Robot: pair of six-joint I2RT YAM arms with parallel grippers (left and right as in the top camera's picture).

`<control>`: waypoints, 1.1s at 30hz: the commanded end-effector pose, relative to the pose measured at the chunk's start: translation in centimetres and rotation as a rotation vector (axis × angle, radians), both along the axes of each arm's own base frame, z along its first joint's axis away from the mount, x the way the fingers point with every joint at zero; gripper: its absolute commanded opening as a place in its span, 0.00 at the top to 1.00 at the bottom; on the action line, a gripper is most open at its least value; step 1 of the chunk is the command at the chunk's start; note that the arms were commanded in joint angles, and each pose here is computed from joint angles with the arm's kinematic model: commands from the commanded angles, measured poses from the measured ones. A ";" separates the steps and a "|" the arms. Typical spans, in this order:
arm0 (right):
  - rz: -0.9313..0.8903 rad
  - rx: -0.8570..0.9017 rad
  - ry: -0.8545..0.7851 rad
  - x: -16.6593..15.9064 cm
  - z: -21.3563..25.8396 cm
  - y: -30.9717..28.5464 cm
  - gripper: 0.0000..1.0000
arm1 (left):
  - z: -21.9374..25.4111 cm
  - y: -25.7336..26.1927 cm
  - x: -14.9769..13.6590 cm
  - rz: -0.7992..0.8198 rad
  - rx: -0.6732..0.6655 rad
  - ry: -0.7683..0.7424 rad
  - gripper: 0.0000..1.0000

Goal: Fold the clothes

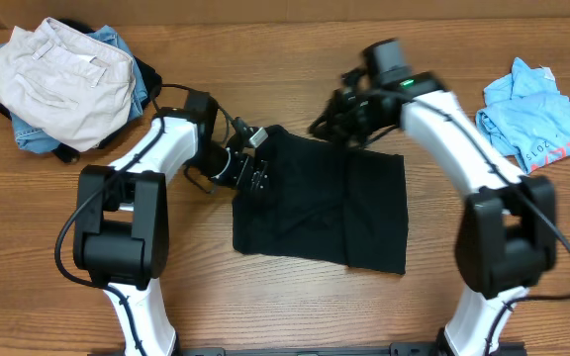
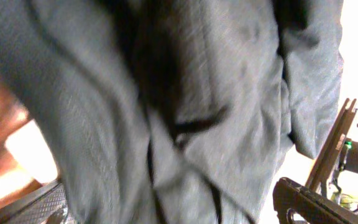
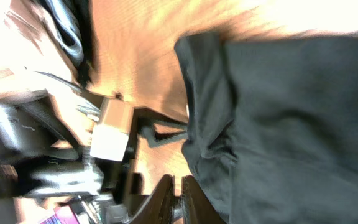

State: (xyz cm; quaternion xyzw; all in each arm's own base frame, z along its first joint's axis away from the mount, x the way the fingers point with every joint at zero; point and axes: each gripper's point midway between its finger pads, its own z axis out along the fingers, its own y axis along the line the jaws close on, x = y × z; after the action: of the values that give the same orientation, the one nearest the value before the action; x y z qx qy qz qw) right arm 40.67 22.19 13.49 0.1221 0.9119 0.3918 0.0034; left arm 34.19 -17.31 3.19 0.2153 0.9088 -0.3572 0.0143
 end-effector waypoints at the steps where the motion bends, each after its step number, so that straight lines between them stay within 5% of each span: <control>1: 0.027 -0.024 -0.050 -0.6 2.3 -4.0 0.83 | -0.6 -2.1 0.5 0.032 0.008 0.007 0.00; 8: 0.059 -0.208 0.058 -3.6 -0.1 -7.2 0.88 | -5.0 -2.1 0.5 0.129 0.187 0.087 0.00; 10: 0.060 -0.211 0.074 -4.0 -0.2 -7.3 0.89 | -5.6 -1.5 0.6 0.150 0.233 0.090 0.09; 13: 0.063 -0.217 0.095 -4.5 -0.2 -7.4 0.91 | -6.6 0.2 1.1 0.225 0.354 0.087 0.96; 19: 0.074 -0.272 0.113 -5.1 -0.8 -8.3 0.93 | -6.5 2.1 2.2 0.291 0.440 0.074 0.96; 26: -0.017 -0.458 0.150 -4.8 -2.2 -11.3 0.93 | 0.1 12.0 5.5 0.505 0.734 0.115 0.96; 33: -0.018 -0.468 0.157 -5.2 -4.9 -11.4 0.91 | 6.4 12.5 6.3 0.591 0.824 0.098 0.96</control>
State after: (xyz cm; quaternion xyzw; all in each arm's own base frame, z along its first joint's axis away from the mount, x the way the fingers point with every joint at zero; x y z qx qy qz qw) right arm 36.14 10.95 9.42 0.1540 0.9732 0.1670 -0.0361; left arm 39.46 -4.91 7.28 -0.0566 0.9975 -0.0036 -0.0416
